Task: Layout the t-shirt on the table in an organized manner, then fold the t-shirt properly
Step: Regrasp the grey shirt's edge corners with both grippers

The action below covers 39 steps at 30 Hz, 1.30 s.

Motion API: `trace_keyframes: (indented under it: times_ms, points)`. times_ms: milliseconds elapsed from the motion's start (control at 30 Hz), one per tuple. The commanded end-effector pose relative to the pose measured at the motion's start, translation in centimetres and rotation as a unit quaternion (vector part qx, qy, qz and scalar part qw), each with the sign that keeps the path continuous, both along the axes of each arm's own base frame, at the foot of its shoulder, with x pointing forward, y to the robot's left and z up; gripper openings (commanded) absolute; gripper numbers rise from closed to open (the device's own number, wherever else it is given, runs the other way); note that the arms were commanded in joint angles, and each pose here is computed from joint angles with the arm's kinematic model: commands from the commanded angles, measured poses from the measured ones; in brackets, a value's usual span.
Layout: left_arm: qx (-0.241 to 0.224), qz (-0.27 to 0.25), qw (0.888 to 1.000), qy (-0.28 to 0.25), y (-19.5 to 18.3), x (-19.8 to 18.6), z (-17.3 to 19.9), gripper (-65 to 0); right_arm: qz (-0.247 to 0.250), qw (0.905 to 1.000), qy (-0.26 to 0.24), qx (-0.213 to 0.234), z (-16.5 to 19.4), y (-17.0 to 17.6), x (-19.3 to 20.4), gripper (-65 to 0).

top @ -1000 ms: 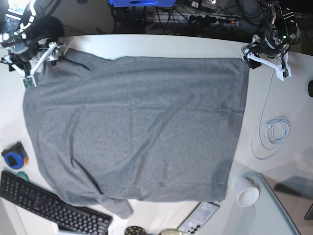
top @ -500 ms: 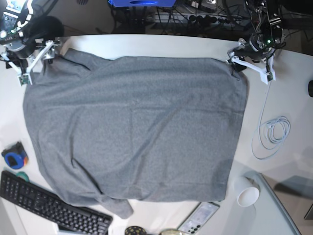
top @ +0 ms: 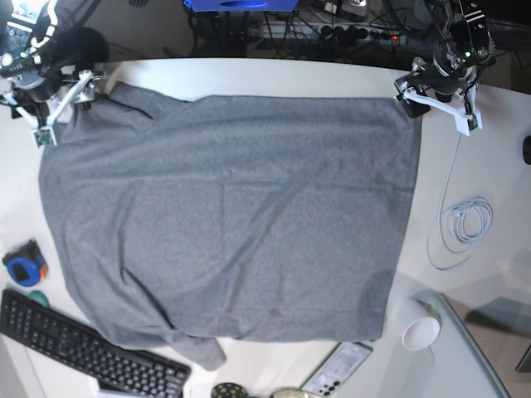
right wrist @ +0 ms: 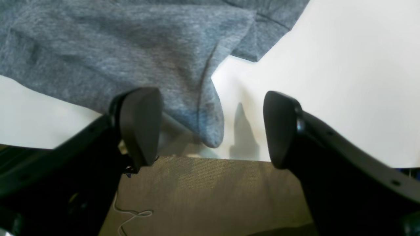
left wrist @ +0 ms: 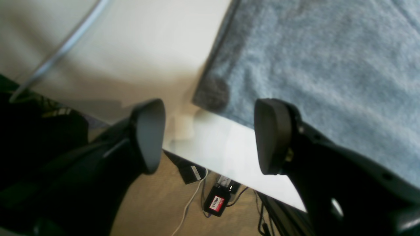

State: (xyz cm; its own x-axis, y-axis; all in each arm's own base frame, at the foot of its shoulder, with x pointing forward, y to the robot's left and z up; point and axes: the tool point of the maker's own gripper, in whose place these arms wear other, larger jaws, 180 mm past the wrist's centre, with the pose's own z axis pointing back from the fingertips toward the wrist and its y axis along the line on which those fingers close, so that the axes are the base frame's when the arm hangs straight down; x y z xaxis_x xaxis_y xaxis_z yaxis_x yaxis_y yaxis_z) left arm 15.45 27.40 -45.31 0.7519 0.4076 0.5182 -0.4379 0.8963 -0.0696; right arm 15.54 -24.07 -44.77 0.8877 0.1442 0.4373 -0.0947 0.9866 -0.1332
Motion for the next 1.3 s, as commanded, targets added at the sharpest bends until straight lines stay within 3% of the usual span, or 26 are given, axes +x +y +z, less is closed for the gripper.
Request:
trace_keyframes:
  times_ms: [0, 533, 633, 733, 767, 867, 1000, 1133, 1267]
  points:
    - [0.007, 0.004, 1.0, -0.01, 0.6, 0.5, 0.4, -24.8, 0.002, 0.9998, -0.018, -0.007, 0.8, -0.4, 0.8, -20.3]
    - [-0.023, 0.028, 0.999, 0.021, 0.5, 1.0, -3.2, -26.0, 0.002, 0.9998, -0.017, -0.006, 0.7, -0.5, 0.8, -20.3]
    - [-0.023, 0.028, 0.999, 0.021, 0.5, 1.0, -3.2, -37.2, -0.001, 0.9998, -0.02, -0.007, 0.9, -0.6, 1.1, -20.3]
    - [-0.023, 0.03, 0.999, 0.022, 0.6, 0.9, -3.2, -62.0, -0.002, 0.9998, -0.021, -0.006, 0.9, -0.5, 1.1, -20.6]
    - [-0.022, 0.031, 0.999, 0.023, 0.7, 0.7, -3.3, -65.0, -0.002, 0.9998, -0.021, -0.005, 0.9, -0.5, 1.1, -20.4]
    - [-0.019, 0.03, 0.999, 0.022, 0.9, 0.6, -3.0, -65.0, -0.012, 0.9996, -0.026, -0.004, 1.1, -1.0, 0.9, -20.3]
    - [-0.013, 0.026, 0.999, 0.014, 1.1, 1.1, -2.4, -65.0, -0.065, 0.9963, -0.051, 0.024, 2.0, -2.8, 0.4, -20.1]
    - [-0.01, 0.019, 1.0, 0.004, 0.9, 1.7, -1.7, -65.0, -0.025, 0.9993, -0.004, 0.029, 1.3, -2.5, -1.2, -20.6]
    - [-0.008, 0.014, 1.0, -0.005, 0.8, 2.3, -1.2, -65.0, -0.026, 0.9991, 0.021, 0.027, 0.8, -2.5, -2.0, -20.7]
